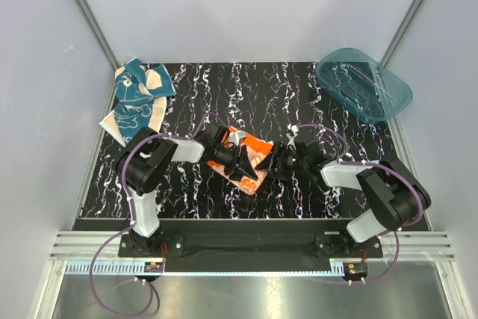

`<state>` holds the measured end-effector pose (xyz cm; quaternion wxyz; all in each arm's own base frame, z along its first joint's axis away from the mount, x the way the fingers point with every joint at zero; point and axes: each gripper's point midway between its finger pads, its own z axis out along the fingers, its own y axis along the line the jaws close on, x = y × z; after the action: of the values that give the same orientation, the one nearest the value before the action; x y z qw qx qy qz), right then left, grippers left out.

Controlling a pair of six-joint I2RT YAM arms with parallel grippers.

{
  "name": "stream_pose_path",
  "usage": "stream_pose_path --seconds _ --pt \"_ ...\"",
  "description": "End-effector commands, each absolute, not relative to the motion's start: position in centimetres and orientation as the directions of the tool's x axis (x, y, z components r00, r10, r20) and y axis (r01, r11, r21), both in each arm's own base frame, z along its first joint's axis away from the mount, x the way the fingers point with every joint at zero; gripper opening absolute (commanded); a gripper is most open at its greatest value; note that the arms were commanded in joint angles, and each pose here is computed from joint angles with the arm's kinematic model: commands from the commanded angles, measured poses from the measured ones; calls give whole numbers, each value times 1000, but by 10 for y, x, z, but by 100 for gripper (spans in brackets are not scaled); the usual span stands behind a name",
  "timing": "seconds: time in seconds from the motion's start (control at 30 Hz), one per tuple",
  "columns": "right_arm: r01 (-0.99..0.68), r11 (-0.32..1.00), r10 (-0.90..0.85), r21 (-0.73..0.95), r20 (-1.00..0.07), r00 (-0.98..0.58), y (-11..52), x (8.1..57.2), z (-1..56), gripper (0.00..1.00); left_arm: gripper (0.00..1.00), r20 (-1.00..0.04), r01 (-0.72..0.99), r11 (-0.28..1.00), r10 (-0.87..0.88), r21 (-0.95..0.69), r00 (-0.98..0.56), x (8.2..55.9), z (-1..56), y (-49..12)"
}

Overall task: Roll the towels
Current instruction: Roll the towel

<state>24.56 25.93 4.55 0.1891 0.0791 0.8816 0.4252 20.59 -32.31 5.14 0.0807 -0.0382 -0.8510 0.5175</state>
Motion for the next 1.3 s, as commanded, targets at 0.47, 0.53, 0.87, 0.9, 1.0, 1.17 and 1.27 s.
stream_pose_path --seconds 0.47,0.53,0.87,0.9,1.0,1.17,1.27 --pt "-9 754 274 656 -328 -904 267 264 32 23 66 -23 97 636 125 -766 -992 221 59 -302" --pt "-7 774 259 633 -327 -909 264 261 35 22 70 -53 119 678 117 -725 -992 227 63 -296" --pt "10 845 205 534 -308 -929 259 251 45 22 85 -512 421 826 194 -375 -837 255 142 -281" --pt "17 852 203 523 -300 -932 259 251 47 22 85 -549 441 834 209 -331 -809 254 150 -282" --pt "43 878 198 477 -279 -939 256 250 47 21 84 -690 519 839 277 -166 -669 247 175 -293" --pt "79 900 197 430 -239 -951 255 249 45 20 83 -784 617 787 378 -8 -492 216 183 -318" --pt "88 899 201 428 -227 -953 256 249 45 20 84 -792 637 769 421 53 -442 203 169 -326"
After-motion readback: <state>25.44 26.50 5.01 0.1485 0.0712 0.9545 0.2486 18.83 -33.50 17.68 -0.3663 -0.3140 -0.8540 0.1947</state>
